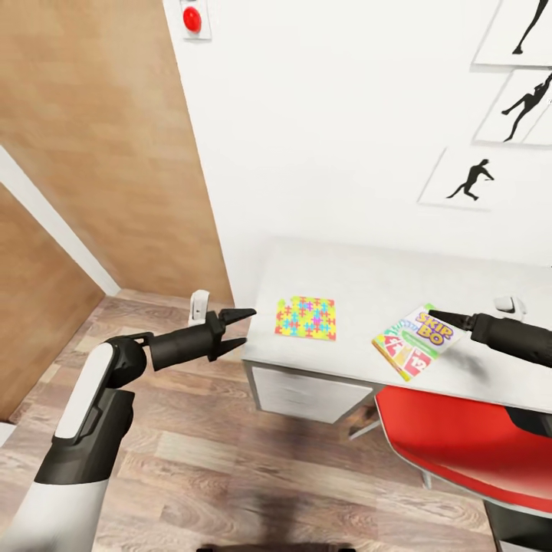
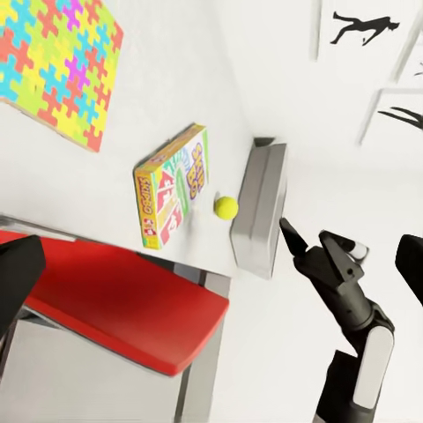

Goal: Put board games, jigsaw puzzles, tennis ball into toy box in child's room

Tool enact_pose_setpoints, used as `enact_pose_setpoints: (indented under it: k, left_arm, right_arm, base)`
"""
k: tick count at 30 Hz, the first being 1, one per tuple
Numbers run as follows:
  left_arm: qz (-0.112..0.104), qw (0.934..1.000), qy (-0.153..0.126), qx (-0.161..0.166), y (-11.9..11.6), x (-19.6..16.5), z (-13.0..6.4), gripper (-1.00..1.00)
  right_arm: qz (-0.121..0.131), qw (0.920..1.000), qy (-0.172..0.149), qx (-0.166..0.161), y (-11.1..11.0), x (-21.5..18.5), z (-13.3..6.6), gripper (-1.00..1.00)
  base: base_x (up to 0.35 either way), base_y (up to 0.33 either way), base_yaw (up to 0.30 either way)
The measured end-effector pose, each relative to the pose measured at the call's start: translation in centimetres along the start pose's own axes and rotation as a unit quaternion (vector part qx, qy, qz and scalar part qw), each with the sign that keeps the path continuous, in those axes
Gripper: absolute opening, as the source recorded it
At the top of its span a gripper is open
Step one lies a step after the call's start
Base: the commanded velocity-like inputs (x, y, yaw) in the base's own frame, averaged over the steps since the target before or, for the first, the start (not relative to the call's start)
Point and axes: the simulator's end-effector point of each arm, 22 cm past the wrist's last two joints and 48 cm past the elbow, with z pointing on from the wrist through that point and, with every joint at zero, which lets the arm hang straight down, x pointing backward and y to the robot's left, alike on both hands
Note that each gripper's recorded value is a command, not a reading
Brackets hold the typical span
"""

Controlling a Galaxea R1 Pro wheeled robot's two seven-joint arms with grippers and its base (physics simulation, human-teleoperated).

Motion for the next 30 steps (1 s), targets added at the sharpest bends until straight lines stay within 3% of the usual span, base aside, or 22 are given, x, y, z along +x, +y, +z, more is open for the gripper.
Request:
enact_pose_setpoints:
  k: [11,30]
  left_arm:
    - [0.007,1.0000,-0.005,-0.001,-0.5,-0.2,-0.5,1.00]
    - [0.036,0.9987,-0.021,-0.030,-0.6,-0.6,-1.0,1.00]
  right_arm:
    - [0.001,0.9999,-0.007,0.010,0.2,-0.3,-0.2,1.00]
    - [0.002,0.9998,-0.021,0.002,1.5,-0.9,-0.6,1.00]
  base:
    - [0.003,0.062,-0.125]
    - [0.000,0.009,-0.146]
